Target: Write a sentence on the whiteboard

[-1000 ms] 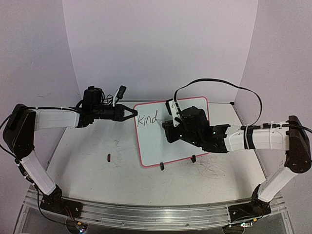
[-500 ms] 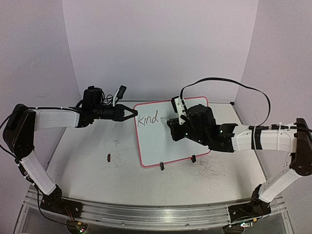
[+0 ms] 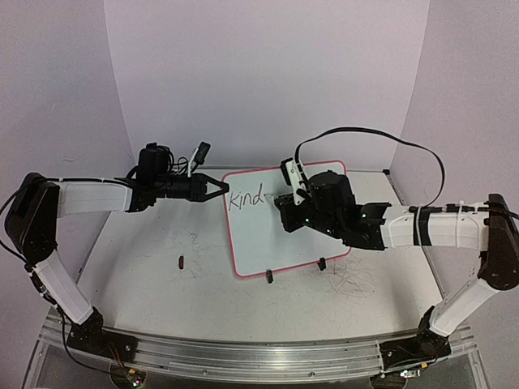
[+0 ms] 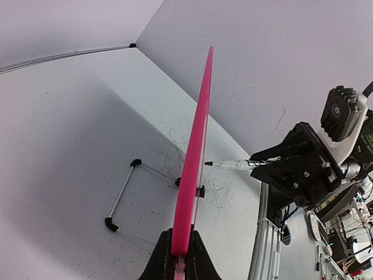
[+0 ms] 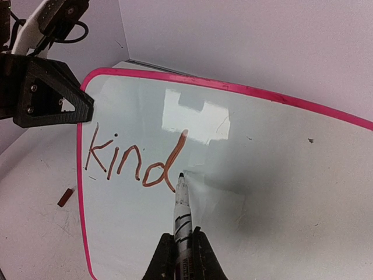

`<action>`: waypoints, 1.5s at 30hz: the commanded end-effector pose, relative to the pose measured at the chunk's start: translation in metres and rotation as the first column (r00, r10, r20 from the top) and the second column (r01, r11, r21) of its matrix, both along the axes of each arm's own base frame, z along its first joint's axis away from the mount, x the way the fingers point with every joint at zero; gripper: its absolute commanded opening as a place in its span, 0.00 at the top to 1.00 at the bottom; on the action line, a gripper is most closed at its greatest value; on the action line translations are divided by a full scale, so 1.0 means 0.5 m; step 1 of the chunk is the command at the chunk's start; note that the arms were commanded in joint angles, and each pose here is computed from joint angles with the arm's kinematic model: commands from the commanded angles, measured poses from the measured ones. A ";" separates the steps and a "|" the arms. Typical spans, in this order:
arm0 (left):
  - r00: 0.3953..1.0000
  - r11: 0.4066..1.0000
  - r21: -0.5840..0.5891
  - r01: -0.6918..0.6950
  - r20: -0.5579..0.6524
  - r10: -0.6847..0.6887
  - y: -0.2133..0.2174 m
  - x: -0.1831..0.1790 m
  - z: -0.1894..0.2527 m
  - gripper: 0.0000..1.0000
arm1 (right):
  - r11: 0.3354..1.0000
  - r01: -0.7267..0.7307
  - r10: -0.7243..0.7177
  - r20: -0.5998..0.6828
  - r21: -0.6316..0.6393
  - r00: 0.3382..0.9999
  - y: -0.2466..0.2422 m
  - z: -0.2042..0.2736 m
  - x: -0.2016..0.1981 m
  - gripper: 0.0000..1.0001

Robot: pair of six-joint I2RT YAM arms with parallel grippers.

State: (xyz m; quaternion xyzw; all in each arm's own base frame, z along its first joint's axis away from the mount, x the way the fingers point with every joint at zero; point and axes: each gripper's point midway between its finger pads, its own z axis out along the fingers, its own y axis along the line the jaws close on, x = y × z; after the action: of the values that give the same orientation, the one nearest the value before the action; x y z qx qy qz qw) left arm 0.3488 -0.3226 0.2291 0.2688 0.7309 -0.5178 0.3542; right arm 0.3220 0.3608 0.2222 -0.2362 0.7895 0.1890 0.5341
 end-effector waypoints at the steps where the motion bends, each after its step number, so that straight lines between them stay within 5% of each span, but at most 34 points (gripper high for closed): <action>1: 0.997 1.000 -0.018 0.014 0.071 -0.013 -0.001 -0.012 0.038 1.00 | 0.999 0.014 -0.016 0.054 0.041 0.998 0.014 0.046 0.020 1.00; 45: 0.997 1.000 -0.021 0.018 0.075 -0.016 -0.001 -0.014 0.043 1.00 | 0.999 0.028 -0.027 -0.028 0.018 0.999 -0.006 -0.016 -0.007 1.00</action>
State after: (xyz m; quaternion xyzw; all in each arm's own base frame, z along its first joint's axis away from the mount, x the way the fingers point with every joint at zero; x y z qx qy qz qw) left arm 0.3489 -0.3225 0.2289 0.2683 0.7313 -0.5176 0.3540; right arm 0.3185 0.3611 0.2055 -0.2279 0.8007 0.1911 0.5200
